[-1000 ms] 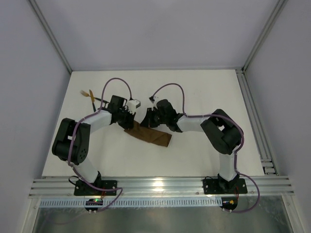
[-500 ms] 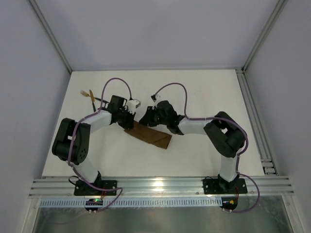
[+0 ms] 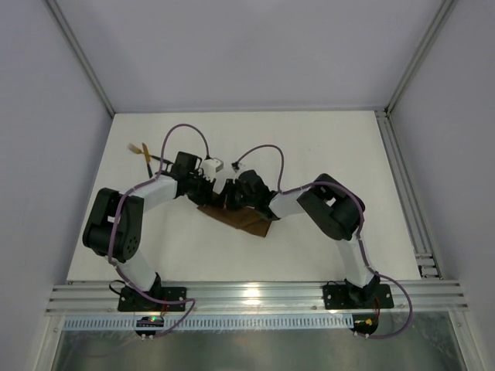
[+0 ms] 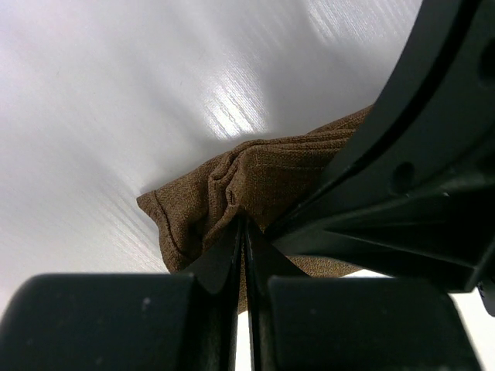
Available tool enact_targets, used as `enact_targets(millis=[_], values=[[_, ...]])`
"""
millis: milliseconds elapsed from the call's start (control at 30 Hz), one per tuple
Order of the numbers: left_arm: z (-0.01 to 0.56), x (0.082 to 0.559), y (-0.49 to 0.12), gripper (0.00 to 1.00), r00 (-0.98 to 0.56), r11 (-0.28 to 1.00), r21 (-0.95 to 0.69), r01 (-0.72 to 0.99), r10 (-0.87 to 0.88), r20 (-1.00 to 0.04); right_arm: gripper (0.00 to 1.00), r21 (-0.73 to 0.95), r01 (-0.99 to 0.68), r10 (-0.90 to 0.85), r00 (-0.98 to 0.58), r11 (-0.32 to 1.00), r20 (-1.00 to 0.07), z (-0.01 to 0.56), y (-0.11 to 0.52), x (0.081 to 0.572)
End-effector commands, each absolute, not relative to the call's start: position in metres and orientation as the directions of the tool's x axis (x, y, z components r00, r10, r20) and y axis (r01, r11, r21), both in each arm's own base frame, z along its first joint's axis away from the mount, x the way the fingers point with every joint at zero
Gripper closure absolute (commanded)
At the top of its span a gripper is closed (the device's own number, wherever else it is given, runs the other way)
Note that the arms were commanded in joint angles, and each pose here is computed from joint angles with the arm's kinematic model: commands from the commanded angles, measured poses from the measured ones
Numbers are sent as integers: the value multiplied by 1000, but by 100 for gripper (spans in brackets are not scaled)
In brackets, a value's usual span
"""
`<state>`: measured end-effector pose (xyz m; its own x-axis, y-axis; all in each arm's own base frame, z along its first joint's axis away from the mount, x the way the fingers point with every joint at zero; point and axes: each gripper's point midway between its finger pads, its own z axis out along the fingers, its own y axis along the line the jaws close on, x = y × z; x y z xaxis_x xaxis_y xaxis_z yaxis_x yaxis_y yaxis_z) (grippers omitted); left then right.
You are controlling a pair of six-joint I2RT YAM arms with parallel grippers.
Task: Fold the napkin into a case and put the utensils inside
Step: Smooth out the smaller rectangle-folded napkin at the center of the board.
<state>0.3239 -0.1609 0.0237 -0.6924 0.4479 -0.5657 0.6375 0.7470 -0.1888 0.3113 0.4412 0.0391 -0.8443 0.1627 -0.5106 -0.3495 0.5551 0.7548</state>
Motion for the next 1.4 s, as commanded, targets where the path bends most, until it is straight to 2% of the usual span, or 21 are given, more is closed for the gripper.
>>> enact_targets(millis=[0,400,433,467,567,667,800,933,967,1100,1233,1367], values=[[17,314,-161,98,-717,745,-222,629,446,-535,97,792,-361,258,-809,492,-528,68,453,327],[22,306,-167,96,-703,706,-254,660,463,-539,97,736,-218,282,-825,641,-490,24,437,340],[26,306,-169,94,-688,688,-256,679,474,-549,97,729,-201,277,-834,654,-478,18,434,338],[31,303,-170,87,-687,676,-271,686,477,-548,97,726,-186,277,-840,662,-467,12,432,336],[48,298,-172,74,-658,647,-266,714,491,-570,97,726,-155,277,-855,671,-439,1,427,330],[75,301,-174,66,-615,624,-239,744,498,-611,97,725,-132,275,-868,676,-414,-8,425,325],[108,306,-171,67,-591,625,-208,752,500,-633,97,721,-117,269,-877,683,-398,-15,422,320],[116,330,-149,86,-601,708,-129,694,472,-645,97,725,-119,266,-880,679,-394,-15,422,318],[114,338,-139,86,-610,739,-97,667,466,-641,97,725,-121,264,-881,678,-393,-15,422,318],[94,363,-120,82,-605,773,9,634,503,-617,97,728,-135,252,-882,672,-397,-14,424,317],[71,369,-126,72,-525,697,107,709,622,-581,97,732,-148,241,-886,665,-397,-12,427,317],[64,367,-139,67,-452,639,151,754,672,-587,97,732,-148,236,-888,666,-394,-14,426,314]])
